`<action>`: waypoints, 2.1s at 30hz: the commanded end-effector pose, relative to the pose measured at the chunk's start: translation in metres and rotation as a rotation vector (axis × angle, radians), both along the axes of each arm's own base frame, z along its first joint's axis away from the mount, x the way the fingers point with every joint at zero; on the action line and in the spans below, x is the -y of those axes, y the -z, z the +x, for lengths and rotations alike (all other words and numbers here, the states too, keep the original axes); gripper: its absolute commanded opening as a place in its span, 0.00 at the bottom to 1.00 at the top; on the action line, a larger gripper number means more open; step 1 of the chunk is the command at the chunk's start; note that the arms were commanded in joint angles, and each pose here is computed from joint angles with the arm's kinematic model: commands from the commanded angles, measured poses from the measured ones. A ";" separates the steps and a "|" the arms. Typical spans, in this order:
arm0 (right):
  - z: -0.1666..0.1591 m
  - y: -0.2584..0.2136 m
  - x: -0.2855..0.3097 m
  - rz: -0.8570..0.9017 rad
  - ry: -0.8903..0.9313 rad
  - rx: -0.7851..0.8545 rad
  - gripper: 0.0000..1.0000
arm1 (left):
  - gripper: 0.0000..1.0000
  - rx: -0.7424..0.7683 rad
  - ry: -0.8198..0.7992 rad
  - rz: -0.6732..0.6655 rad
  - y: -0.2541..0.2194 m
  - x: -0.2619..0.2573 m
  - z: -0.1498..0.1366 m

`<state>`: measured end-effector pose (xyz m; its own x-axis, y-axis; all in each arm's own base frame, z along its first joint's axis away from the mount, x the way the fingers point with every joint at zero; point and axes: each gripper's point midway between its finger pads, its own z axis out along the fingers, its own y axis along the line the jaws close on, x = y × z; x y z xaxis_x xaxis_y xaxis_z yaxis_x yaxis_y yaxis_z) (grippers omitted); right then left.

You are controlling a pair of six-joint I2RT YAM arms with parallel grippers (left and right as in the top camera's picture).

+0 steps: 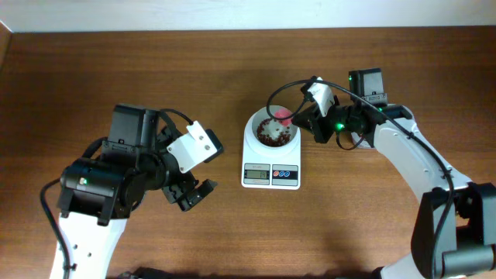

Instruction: Scoop and weigh 50g on scale

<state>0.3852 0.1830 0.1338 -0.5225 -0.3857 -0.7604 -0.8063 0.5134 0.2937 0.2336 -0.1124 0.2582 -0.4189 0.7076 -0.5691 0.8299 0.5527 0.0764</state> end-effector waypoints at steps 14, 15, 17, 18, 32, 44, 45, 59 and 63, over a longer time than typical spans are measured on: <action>0.009 -0.030 -0.004 -0.330 0.106 0.250 0.04 | 0.99 0.003 0.018 -0.007 0.000 0.001 -0.002; 0.007 -0.038 -0.004 -0.322 0.108 0.265 0.04 | 0.99 0.003 0.018 -0.007 0.000 0.001 -0.002; 0.001 -0.060 -0.005 -0.290 0.107 0.311 0.04 | 0.99 0.003 0.018 -0.007 0.000 0.001 -0.002; -0.001 -0.072 -0.004 -0.281 0.113 0.338 0.04 | 0.99 0.003 0.018 -0.007 0.000 0.001 -0.002; -0.004 -0.131 0.107 -0.417 0.458 0.419 0.04 | 0.99 0.003 0.018 -0.007 0.000 0.001 -0.002; -0.011 -0.031 0.218 -0.543 0.656 -0.013 0.04 | 1.00 0.003 0.018 -0.007 0.000 0.001 -0.002; -0.010 -0.021 0.219 -0.556 0.654 -0.042 0.04 | 0.99 0.003 0.018 -0.007 0.000 0.001 -0.002; 0.008 0.012 0.268 -0.762 0.825 -0.067 0.04 | 0.99 0.003 0.018 -0.007 0.000 0.001 -0.002; 0.008 0.029 0.268 -0.772 0.807 -0.110 0.04 | 0.99 0.003 0.018 -0.007 0.000 0.001 -0.002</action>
